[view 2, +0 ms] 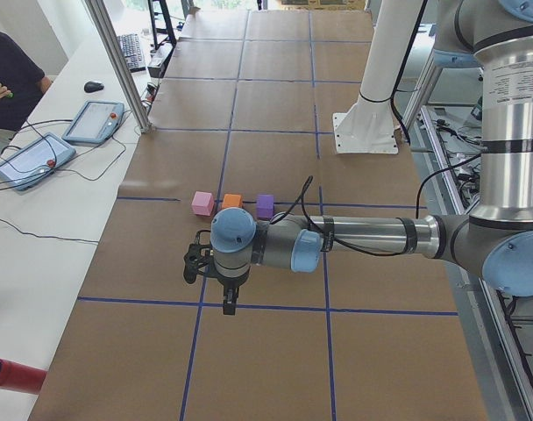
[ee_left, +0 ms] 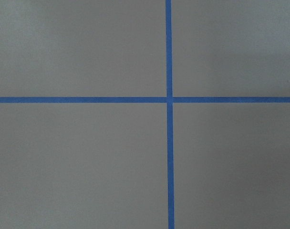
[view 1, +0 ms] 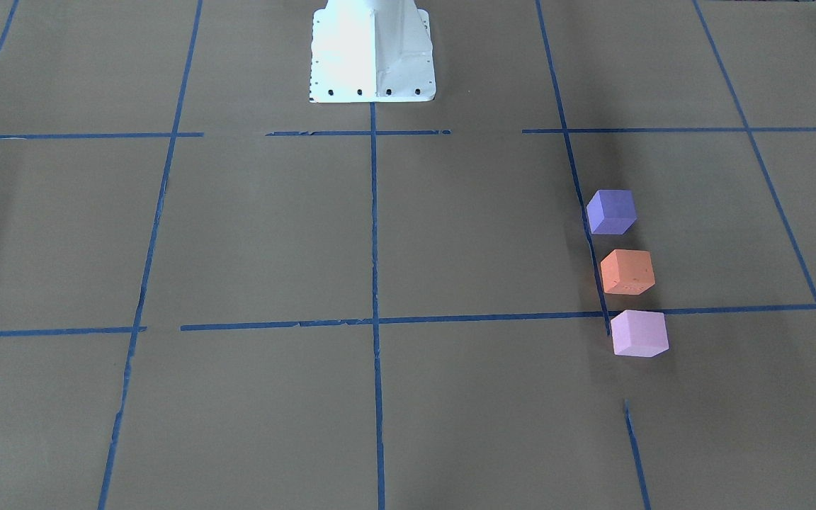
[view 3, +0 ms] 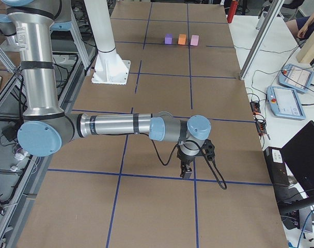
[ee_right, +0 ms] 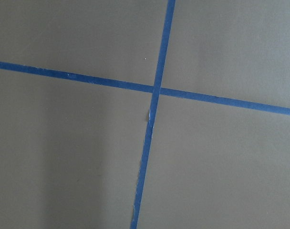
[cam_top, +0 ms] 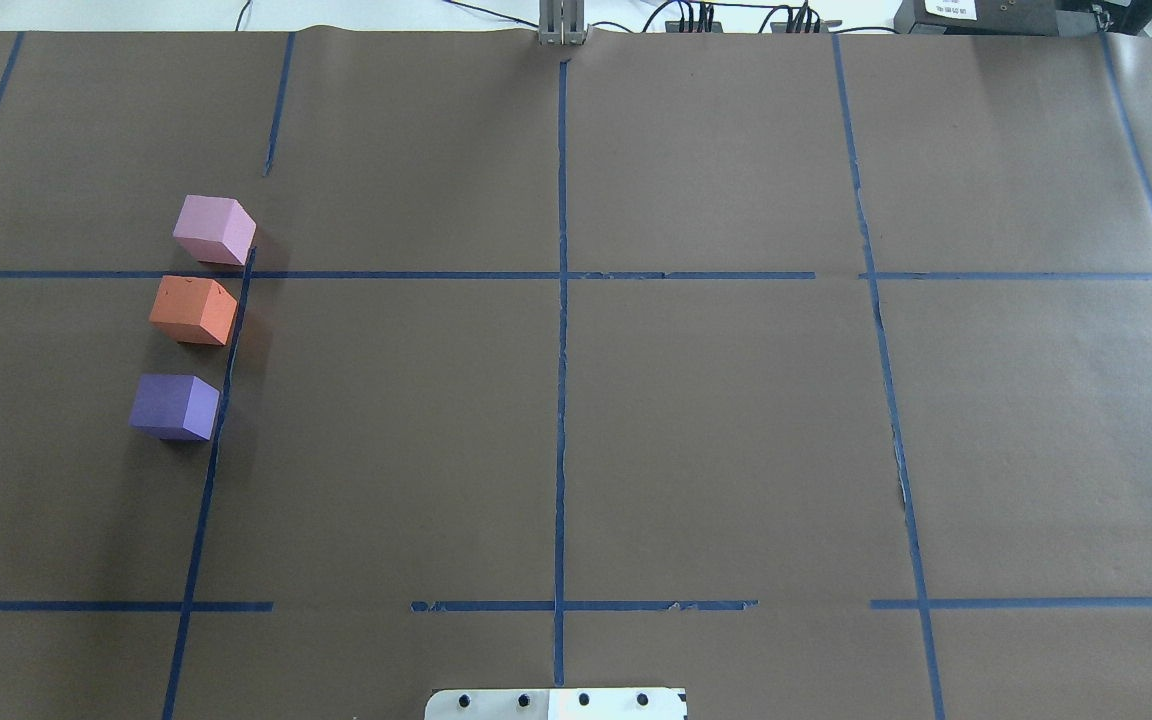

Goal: Arrange blocks in a line

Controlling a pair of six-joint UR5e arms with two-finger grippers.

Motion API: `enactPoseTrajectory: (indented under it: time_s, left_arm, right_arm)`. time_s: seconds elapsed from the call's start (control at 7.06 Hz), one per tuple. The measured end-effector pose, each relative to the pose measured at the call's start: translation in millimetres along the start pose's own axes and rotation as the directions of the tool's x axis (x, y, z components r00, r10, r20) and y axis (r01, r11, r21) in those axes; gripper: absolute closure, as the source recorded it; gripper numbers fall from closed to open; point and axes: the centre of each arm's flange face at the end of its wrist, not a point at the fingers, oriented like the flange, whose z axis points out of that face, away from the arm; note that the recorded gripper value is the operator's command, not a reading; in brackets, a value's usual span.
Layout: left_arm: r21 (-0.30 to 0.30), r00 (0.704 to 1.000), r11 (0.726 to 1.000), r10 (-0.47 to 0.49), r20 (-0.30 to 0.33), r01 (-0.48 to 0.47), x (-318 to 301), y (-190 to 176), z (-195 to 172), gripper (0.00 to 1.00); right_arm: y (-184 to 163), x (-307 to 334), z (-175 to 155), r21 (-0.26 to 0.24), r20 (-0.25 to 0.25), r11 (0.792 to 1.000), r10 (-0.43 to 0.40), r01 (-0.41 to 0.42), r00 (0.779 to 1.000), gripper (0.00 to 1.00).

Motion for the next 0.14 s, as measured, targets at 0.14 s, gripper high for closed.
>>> enactPoseTrajectory:
  time_s: [0.14]
  left_arm:
    - [0.001,1.000,1.000,0.001,0.001,-0.001,0.4,-0.5,-0.4,0.00]
  right_arm:
    - [0.0,0.0,0.0,0.000,0.000,1.000,0.000,0.000,1.000,0.00]
